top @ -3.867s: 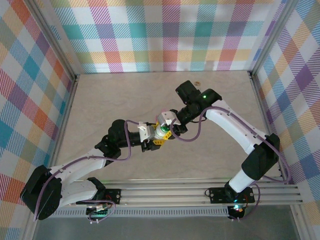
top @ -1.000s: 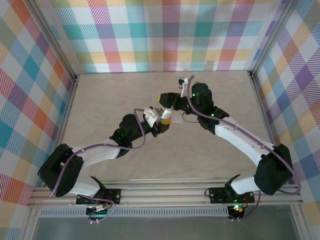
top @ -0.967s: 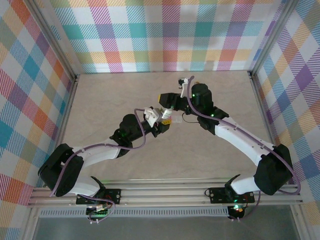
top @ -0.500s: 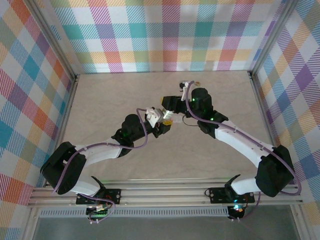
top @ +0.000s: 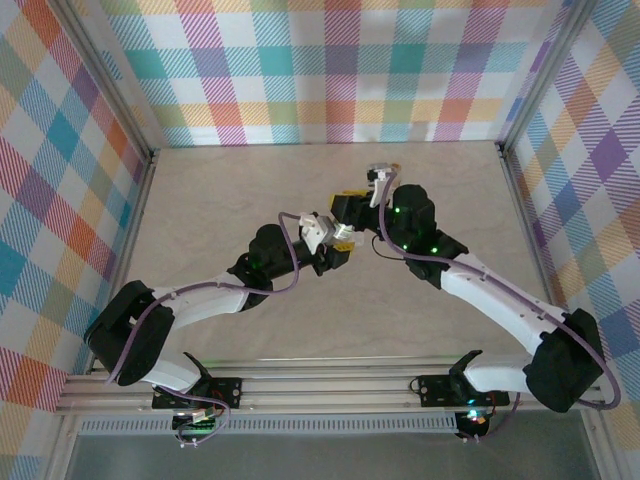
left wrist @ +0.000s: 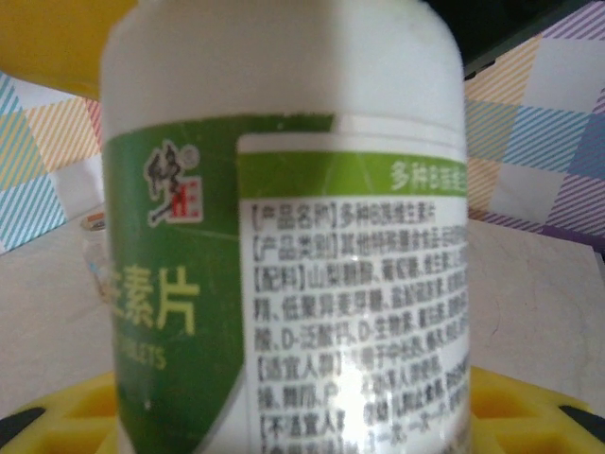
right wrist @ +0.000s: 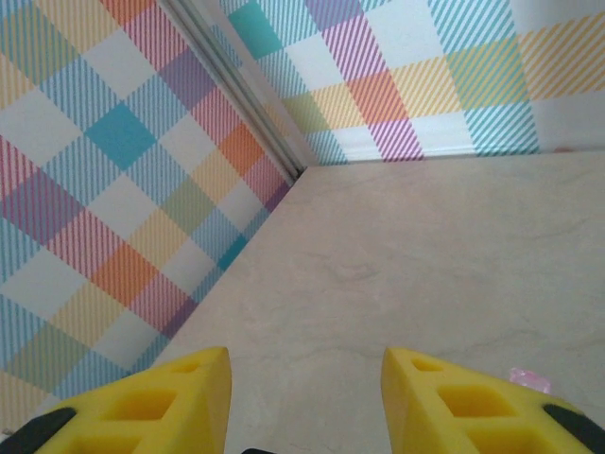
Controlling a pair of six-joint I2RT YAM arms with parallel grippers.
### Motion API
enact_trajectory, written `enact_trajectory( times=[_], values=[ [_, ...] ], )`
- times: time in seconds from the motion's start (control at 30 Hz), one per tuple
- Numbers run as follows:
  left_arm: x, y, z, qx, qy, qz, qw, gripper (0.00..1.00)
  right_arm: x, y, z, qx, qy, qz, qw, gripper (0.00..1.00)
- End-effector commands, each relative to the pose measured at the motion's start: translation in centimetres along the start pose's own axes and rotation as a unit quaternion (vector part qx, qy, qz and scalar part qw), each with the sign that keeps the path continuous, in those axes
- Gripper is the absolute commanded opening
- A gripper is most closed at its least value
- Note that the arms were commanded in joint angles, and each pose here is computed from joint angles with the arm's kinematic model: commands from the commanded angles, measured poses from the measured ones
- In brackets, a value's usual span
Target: Sort the pills into containers
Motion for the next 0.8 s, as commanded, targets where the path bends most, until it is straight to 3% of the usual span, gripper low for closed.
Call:
enact_trajectory(
  times=[0.0,0.23,0.43,0.63,0.77],
  values=[
    [0.0,0.2,1.1,0.03,-0.038,0.02,0.999,0.0,0.5,-1.1,-1.2,-0.072,-0.102,0.015,0.992,0.0],
    [-1.4,0.5,1.8,0.049,-0.042,0.054,0.996,0.0,1.5,-1.7,-1.0,-0.09,-0.165,0.055,0.981,0.01],
    [-1.5,0.8,1.8,0.044,-0.044,0.052,0.997,0.0,2.3,-2.0,0.5,-0.037,-0.142,0.061,0.987,0.42],
    [-1.9,1.1,2.1,0.046,-0.046,0.06,0.996,0.0,3.3,-2.3,2.6,0.046,-0.103,0.061,0.992,0.62],
    [-2.3,1.2,2.2,0.048,-0.046,0.063,0.996,0.0,4.2,-2.7,3.6,0.081,-0.082,0.06,0.992,0.68]
  ],
)
Point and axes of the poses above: each hand's point on the last joint's axis, 136 mm out from that joint toward the fingers, its own y axis out along the fingers, its own z axis along the line the jaws close on, x = y × z, the point moved 6 cm from there along -y, back along the fingers, and after that the axes turned 15 degrees about -y, right-handed, at the moved point
